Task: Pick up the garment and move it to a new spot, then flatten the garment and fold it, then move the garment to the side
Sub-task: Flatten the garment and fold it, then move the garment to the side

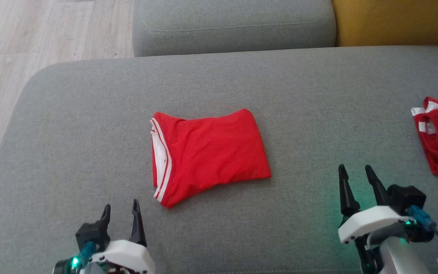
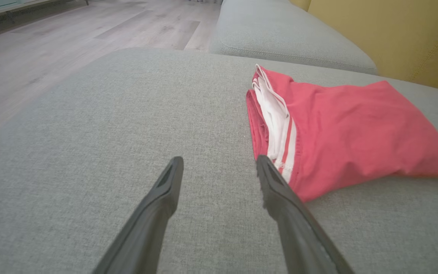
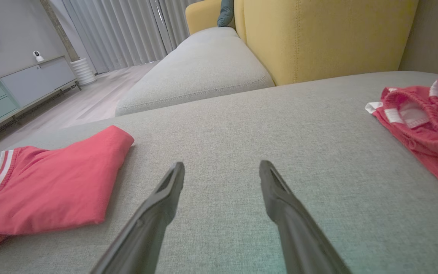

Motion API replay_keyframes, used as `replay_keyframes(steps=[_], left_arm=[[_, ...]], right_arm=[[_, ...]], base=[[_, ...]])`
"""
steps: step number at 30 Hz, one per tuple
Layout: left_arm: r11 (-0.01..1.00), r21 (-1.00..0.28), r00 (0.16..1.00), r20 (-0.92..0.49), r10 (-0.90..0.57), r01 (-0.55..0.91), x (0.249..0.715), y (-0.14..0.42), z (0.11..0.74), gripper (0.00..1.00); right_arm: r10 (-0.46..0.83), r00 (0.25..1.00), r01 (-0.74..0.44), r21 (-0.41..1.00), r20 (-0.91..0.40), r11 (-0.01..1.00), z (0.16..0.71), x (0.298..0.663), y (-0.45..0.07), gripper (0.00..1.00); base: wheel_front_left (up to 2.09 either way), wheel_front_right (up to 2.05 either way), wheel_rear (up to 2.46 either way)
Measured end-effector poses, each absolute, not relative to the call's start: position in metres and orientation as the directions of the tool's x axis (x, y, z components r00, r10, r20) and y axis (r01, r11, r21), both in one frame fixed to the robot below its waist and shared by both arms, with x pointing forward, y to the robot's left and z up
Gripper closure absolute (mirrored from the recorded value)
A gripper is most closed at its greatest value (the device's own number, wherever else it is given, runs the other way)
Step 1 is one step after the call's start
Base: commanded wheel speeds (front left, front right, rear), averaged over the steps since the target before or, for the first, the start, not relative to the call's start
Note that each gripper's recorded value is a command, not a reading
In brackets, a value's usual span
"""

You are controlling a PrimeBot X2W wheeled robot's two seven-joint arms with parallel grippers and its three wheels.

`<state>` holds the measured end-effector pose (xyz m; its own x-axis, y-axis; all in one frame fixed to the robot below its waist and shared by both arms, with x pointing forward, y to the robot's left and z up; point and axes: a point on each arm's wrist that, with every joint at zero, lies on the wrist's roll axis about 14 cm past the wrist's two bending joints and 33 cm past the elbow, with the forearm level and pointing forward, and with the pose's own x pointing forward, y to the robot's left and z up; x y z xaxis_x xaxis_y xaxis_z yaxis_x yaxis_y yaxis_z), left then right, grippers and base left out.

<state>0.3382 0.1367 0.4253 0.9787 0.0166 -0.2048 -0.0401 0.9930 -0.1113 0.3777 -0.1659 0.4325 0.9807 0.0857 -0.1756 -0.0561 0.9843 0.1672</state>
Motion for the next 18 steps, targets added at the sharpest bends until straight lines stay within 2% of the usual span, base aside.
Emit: replay_keyframes(steps=[9, 18], left_arm=[[0.990, -0.124, 0.976, -0.216, 0.038, -0.066, 0.331, 0.144, 0.422, 0.00], [0.978, -0.130, 0.960, -0.250, 0.125, -0.162, 0.317, 0.168, 0.414, 0.00]], right_arm=[[0.149, 0.968, -0.114, 0.178, -0.202, 0.977, 0.424, 0.382, -0.144, 0.00], [0.336, 0.895, -0.289, 0.190, -0.294, 0.938, 0.397, 0.405, -0.075, 0.00]], base=[[0.00, 0.00, 0.00], [0.00, 0.00, 0.00]])
